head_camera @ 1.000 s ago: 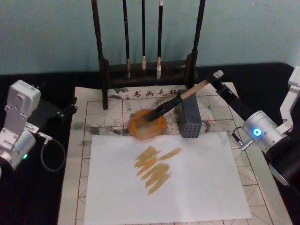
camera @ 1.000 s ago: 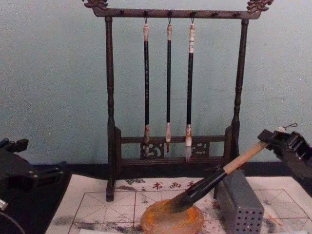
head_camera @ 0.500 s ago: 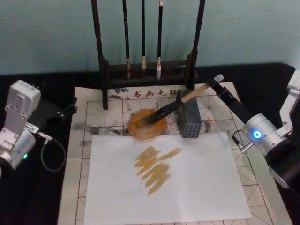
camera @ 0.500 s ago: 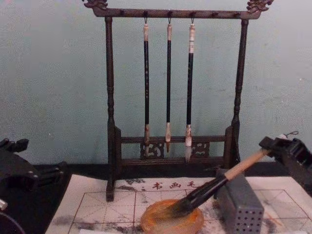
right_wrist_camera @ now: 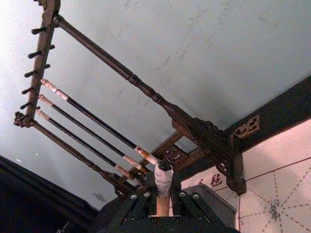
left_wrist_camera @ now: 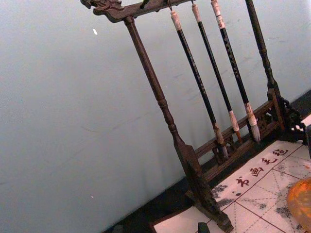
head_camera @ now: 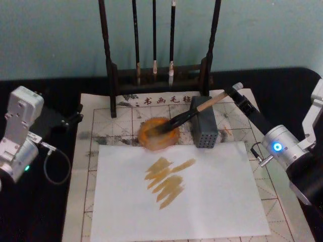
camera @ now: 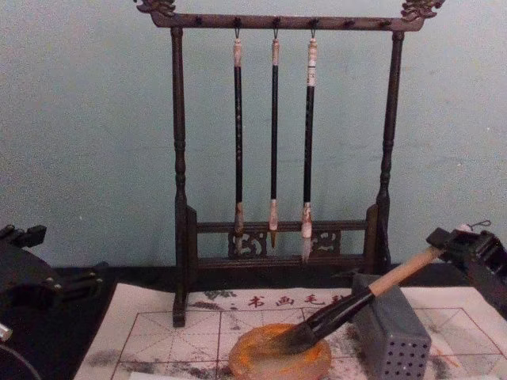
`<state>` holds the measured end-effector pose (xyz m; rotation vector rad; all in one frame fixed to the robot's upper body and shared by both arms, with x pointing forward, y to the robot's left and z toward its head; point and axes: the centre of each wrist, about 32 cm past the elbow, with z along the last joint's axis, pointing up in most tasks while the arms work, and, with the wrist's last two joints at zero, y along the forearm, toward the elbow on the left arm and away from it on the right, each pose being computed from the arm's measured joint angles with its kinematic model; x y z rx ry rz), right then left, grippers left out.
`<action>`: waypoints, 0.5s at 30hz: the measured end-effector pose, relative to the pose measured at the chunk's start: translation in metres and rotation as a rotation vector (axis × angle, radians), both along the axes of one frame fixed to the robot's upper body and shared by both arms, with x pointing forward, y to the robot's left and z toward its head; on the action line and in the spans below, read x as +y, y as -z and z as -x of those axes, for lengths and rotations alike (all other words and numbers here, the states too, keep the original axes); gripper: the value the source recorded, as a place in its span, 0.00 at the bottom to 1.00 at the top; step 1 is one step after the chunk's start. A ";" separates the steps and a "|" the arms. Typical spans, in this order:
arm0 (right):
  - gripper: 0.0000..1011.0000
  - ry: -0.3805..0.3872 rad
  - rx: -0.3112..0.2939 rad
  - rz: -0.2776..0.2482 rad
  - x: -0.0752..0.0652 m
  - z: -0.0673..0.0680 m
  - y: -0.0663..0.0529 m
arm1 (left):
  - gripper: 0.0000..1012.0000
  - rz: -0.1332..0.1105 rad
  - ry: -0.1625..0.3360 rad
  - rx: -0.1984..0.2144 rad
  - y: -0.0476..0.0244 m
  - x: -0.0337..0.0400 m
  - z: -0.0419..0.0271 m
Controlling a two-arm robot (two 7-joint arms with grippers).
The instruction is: Pick up the brush from the inkstone, write on the paper, then place the brush back to its original position.
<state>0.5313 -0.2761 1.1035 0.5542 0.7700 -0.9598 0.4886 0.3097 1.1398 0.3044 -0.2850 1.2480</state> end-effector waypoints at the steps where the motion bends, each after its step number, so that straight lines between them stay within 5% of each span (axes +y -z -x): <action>1: 0.18 0.000 0.000 0.000 0.000 0.000 0.000 | 0.99 0.000 0.000 0.000 0.0000 0.0000 0.0000; 15: 0.18 -0.002 -0.003 0.000 0.000 0.000 -0.001 | 0.99 0.000 0.000 0.000 0.0000 0.0000 0.0000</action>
